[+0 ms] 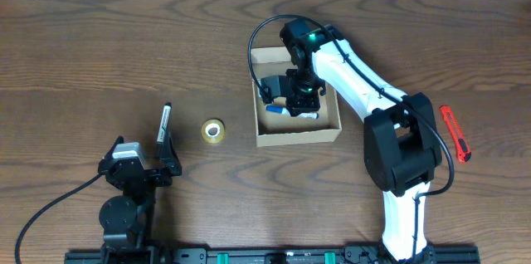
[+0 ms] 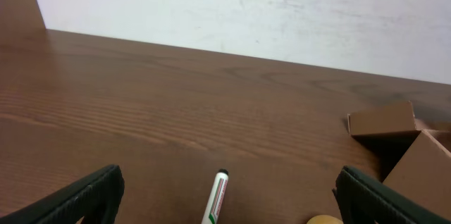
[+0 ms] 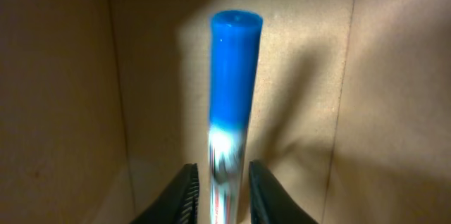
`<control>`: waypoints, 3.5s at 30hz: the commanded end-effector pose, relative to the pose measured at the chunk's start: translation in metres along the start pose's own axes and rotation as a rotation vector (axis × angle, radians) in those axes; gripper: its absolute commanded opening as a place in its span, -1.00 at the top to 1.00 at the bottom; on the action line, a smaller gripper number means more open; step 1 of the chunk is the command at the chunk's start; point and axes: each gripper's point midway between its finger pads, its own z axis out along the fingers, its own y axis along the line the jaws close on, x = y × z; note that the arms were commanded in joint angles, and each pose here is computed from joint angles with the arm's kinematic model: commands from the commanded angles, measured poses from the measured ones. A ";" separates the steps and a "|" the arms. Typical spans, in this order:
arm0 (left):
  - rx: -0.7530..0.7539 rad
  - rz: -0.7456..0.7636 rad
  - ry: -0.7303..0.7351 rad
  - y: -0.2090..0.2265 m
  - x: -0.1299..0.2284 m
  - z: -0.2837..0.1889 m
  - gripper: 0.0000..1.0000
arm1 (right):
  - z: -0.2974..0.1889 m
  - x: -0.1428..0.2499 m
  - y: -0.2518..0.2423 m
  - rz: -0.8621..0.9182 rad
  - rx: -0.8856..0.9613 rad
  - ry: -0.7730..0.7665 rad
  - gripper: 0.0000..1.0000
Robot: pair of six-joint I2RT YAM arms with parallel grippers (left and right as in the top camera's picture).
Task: Pack container
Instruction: 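Carry the marker into the cardboard box and release it, then lift the right gripper out and move over the red stapler, then lower and close the right gripper on the red stapler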
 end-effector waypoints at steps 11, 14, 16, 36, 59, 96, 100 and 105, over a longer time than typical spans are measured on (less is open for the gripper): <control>-0.002 -0.006 0.025 0.001 0.013 0.002 -0.90 | -0.012 -0.003 -0.004 0.080 0.031 -0.010 0.56; -0.002 -0.006 0.025 0.001 0.013 0.002 -0.90 | -0.041 -0.008 -0.013 0.162 0.104 -0.035 0.60; -0.002 -0.006 0.025 0.001 0.013 0.002 -0.90 | -0.069 -0.013 -0.018 0.231 0.157 -0.072 0.52; -0.002 -0.006 0.025 0.001 0.013 0.002 -0.90 | -0.281 0.217 -0.035 1.512 0.780 -0.320 -0.92; -0.002 -0.006 0.024 0.001 0.013 0.002 -0.91 | -0.128 0.289 0.013 1.396 0.157 0.093 -0.61; -0.002 -0.006 0.022 0.001 0.012 0.002 -0.90 | -0.016 0.300 -0.002 1.363 0.144 0.051 -0.58; -0.002 -0.006 0.022 0.001 0.012 0.002 -0.90 | -0.017 0.300 -0.003 1.363 0.149 0.045 -0.59; -0.002 -0.006 0.023 0.001 0.012 0.002 -0.90 | -0.022 0.299 -0.006 1.362 0.162 0.040 -0.61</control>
